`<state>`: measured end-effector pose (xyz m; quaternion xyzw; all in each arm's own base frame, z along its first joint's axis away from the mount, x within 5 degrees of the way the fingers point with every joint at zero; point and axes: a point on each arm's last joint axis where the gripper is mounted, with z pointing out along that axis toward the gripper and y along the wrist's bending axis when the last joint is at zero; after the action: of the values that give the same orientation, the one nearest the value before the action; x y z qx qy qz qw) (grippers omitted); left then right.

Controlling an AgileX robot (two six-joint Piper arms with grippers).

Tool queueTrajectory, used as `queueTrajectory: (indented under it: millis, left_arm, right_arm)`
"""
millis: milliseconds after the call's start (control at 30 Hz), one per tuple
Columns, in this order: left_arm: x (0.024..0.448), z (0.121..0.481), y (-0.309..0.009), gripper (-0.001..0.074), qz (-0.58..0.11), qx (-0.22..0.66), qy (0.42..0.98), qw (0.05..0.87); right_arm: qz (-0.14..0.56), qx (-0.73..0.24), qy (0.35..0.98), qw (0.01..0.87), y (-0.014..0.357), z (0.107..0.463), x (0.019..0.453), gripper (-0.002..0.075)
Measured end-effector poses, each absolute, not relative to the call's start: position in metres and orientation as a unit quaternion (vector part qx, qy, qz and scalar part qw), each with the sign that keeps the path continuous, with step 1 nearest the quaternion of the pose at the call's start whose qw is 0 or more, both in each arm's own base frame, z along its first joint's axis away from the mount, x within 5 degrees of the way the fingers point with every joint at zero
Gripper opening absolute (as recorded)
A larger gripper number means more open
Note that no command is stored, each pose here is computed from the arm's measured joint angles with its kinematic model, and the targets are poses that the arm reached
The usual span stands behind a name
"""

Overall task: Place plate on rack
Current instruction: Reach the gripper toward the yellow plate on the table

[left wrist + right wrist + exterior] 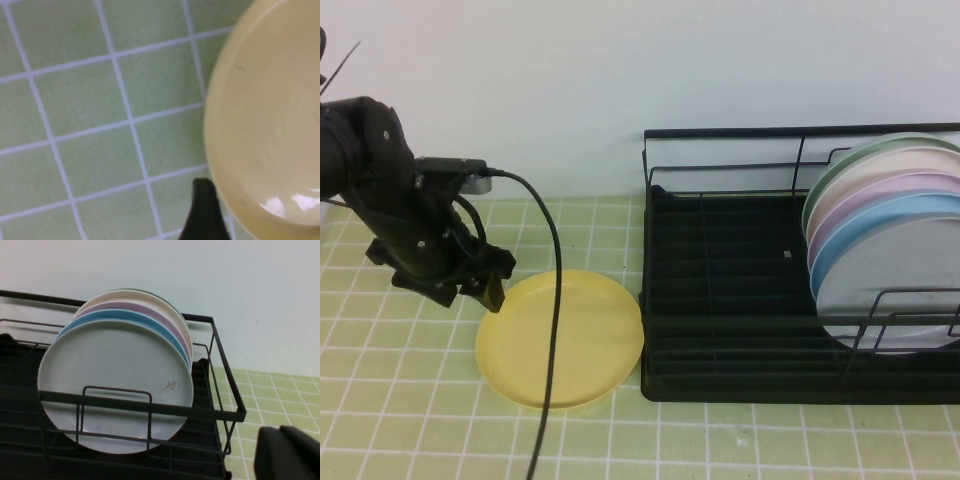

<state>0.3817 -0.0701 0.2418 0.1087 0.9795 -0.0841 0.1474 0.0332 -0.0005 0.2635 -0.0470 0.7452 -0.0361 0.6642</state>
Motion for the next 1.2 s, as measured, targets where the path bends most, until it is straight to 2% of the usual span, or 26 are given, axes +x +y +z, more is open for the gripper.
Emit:
queueTrajectory:
  millis: [133,300,400,600,1067,1200]
  left_arm:
    - [0.386,0.236,-0.071,0.0454,-0.087,0.096,0.98,0.152]
    - [0.389,0.223,-0.072,0.0352,-0.093,0.08,0.984,0.133]
    - [0.392,0.212,-0.072,0.0316,-0.09,0.08,0.985,0.121]
    - [0.398,0.196,-0.073,0.0316,-0.09,0.057,0.987,0.116]
    - [0.398,0.178,-0.071,0.0315,-0.076,0.07,0.992,0.078]
    - [0.398,0.178,-0.07,0.0272,-0.068,0.075,0.992,0.078]
  right_arm:
    - [-0.036,-0.047,0.745,0.665,-0.001,0.264,0.033,-0.0001]
    - [-0.036,-0.047,0.745,0.665,-0.001,0.264,0.033,-0.0001]
    - [-0.036,-0.047,0.745,0.665,-0.001,0.264,0.033,-0.0001]
    - [-0.036,-0.047,0.745,0.665,-0.001,0.264,0.033,-0.0001]
    - [-0.036,-0.047,0.745,0.665,-0.001,0.264,0.033,-0.0001]
    - [-0.036,-0.047,0.745,0.665,-0.001,0.264,0.033,-0.0001]
